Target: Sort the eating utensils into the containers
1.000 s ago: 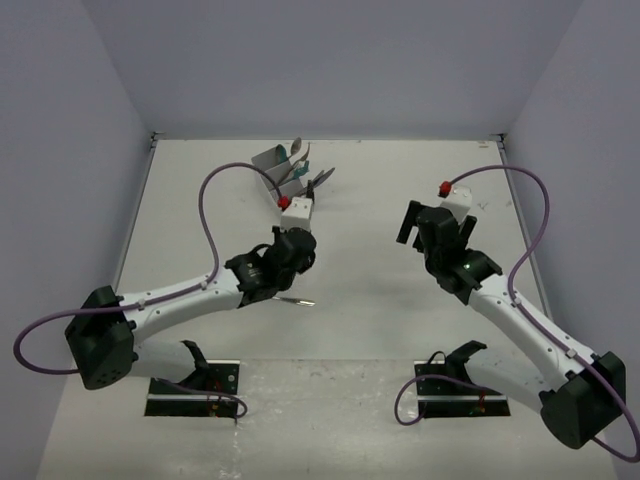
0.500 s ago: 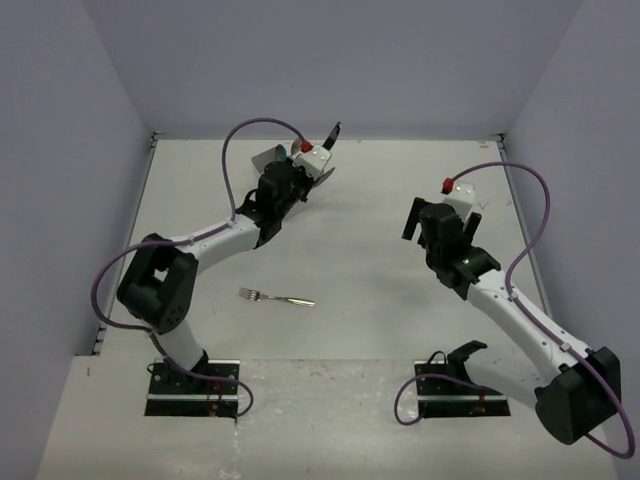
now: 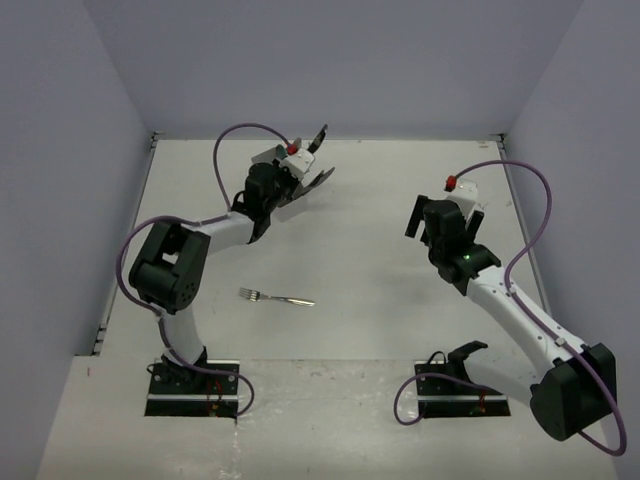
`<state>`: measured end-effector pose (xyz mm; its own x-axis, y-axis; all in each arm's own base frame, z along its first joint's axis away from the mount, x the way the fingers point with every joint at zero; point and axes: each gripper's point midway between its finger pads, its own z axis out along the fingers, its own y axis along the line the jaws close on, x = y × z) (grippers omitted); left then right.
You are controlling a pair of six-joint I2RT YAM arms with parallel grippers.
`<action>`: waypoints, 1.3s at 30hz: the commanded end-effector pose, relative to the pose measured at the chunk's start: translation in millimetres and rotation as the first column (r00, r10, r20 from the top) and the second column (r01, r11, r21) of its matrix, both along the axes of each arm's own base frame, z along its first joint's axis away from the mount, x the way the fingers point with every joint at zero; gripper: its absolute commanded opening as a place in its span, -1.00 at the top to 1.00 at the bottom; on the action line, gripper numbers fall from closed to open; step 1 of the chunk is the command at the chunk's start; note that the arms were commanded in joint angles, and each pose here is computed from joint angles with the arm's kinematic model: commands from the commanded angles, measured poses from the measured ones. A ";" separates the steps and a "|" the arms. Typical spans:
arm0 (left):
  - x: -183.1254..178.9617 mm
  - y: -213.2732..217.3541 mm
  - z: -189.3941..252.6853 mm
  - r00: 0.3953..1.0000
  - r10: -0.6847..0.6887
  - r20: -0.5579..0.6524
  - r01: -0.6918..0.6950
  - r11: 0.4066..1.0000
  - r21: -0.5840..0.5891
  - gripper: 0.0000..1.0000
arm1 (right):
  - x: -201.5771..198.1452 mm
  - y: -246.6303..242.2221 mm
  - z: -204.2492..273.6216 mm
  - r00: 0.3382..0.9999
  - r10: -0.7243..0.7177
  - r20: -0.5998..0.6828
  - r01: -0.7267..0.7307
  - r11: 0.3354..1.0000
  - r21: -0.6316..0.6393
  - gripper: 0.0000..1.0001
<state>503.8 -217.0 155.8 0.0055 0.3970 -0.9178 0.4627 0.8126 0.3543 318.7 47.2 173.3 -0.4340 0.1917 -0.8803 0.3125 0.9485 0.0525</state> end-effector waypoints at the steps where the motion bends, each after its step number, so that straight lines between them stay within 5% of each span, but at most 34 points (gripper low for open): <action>1: -5.9 -4.0 24.9 0.992 -0.043 0.116 0.048 0.998 -0.039 1.00 | 9.2 -1.0 10.3 0.999 -0.008 0.038 0.008 1.000 0.003 -0.98; 14: -23.7 10.1 1.1 0.998 -0.003 0.056 0.006 0.999 -0.051 1.00 | 12.4 2.7 10.3 0.999 0.005 0.050 -0.006 1.000 0.022 -0.98; 19: -19.2 -5.7 -0.9 0.995 -0.072 -0.074 0.069 0.997 -0.033 0.98 | 11.0 3.5 11.7 0.998 0.010 0.056 -0.012 0.999 0.032 -0.98; 22: -18.7 -2.8 -1.5 0.993 -0.056 -0.107 0.055 0.998 -0.011 0.62 | 10.6 3.9 13.5 0.998 0.012 0.062 -0.014 0.999 0.037 -0.98; 35: -39.8 8.1 35.9 0.997 -0.030 -0.074 0.024 0.997 -0.076 0.35 | 4.5 3.5 22.9 0.994 0.024 0.106 -0.030 0.998 0.058 -0.98; 38: -44.7 11.3 58.3 0.998 0.002 -0.067 -0.012 0.988 -0.157 0.03 | 5.5 10.2 25.0 0.993 0.065 0.102 -0.072 0.995 0.063 -0.98; 39: -49.6 16.0 80.4 0.999 0.024 -0.038 -0.031 0.980 -0.199 -0.98 | 5.1 10.0 26.4 0.992 0.065 0.106 -0.072 0.995 0.063 -0.98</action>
